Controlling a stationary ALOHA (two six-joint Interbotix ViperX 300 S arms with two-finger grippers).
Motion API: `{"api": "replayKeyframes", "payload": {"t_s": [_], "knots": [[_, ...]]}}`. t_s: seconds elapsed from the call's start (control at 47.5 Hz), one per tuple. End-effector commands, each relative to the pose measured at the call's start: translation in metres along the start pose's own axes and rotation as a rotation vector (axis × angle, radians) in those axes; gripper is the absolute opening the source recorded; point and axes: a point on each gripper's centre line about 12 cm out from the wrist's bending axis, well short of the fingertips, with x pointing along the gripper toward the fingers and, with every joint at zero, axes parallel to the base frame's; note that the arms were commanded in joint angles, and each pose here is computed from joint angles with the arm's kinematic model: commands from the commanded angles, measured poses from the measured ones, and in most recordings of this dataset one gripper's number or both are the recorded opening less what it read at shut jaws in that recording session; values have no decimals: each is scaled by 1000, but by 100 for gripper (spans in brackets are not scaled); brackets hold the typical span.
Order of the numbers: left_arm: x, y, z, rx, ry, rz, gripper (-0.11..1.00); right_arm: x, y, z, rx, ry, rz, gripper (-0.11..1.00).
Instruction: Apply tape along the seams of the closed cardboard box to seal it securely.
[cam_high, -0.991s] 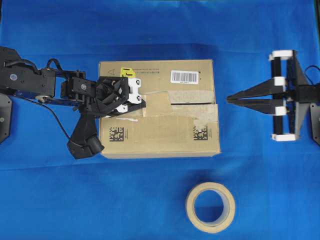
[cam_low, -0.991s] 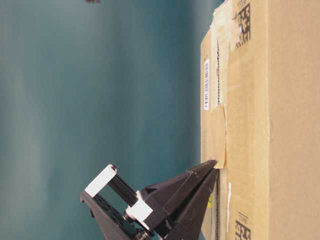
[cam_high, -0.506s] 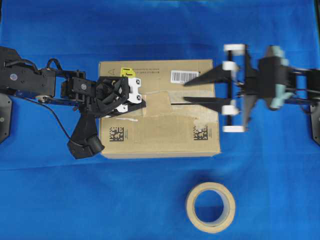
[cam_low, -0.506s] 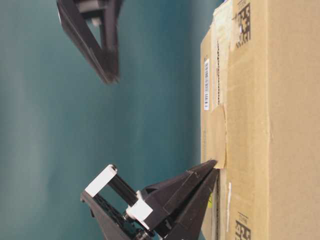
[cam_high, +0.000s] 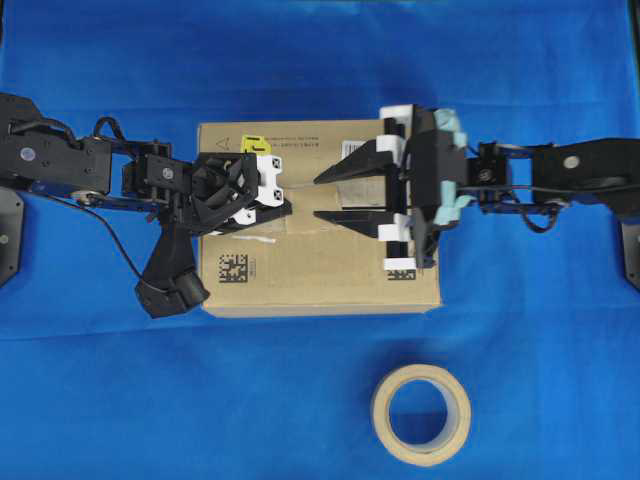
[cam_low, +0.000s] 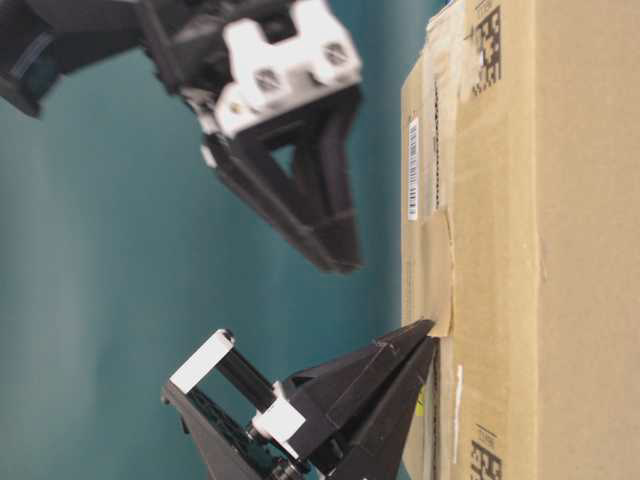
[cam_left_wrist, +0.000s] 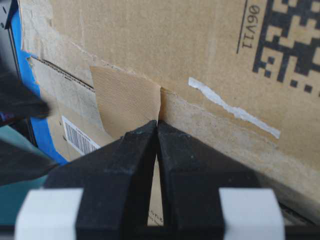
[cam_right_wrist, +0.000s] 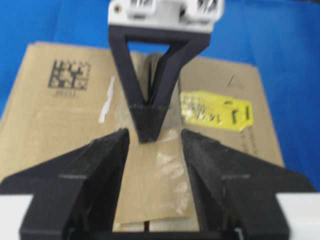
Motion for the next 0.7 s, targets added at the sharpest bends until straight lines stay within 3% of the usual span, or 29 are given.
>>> {"api": "replayKeyframes", "payload": {"t_s": [0.0, 0.274, 0.674], "knots": [[-2, 9, -1, -6, 2, 29, 0, 8, 2, 8, 9, -37, 5, 49], [-2, 9, -4, -13, 8, 25, 0, 26, -3, -7, 24, 4, -9, 49], [-2, 7, -8, -26, 16, 3, 0, 26, -5, -27, 33, 69, -13, 47]]}}
